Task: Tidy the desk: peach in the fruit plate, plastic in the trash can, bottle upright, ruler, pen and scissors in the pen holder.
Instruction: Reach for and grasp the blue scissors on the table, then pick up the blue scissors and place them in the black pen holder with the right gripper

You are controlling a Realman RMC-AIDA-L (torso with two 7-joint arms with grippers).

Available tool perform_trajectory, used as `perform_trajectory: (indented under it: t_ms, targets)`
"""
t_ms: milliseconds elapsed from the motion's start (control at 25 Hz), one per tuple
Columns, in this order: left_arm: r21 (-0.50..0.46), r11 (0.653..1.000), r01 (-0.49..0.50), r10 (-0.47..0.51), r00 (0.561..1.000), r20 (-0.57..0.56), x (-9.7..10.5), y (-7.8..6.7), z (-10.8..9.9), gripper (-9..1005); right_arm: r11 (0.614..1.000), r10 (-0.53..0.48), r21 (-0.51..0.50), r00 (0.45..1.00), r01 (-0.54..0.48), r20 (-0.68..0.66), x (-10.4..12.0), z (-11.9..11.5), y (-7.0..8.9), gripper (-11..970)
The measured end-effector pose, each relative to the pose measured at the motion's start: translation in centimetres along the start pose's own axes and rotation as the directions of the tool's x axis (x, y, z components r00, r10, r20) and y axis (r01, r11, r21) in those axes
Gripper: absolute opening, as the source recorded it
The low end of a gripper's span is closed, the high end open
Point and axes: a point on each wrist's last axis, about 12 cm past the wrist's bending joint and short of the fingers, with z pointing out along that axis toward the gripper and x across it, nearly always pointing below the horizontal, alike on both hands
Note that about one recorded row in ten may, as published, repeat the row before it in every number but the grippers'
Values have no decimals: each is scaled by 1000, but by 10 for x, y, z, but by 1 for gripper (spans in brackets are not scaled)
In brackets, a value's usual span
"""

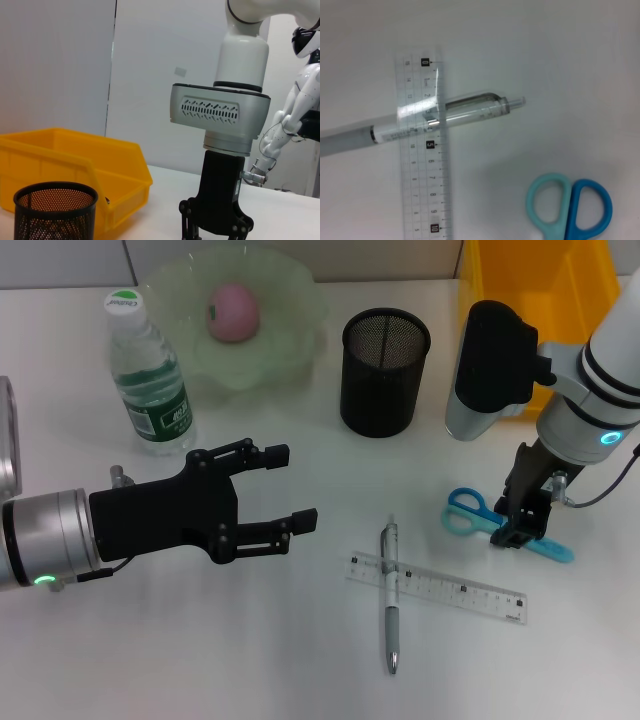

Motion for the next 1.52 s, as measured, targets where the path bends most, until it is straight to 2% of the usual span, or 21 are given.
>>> perform_trajectory:
  t_ms: [480,1520]
  targets:
    - [0,1000,0,0,1000,1,0,0,0,829,1000,1,-6,1000,-1,-4,1,2,0,378]
    - [4,1000,-3,3,1000,7,-2,1,3,829,1000,-22,2,1000,22,-18,-1,4,1,253]
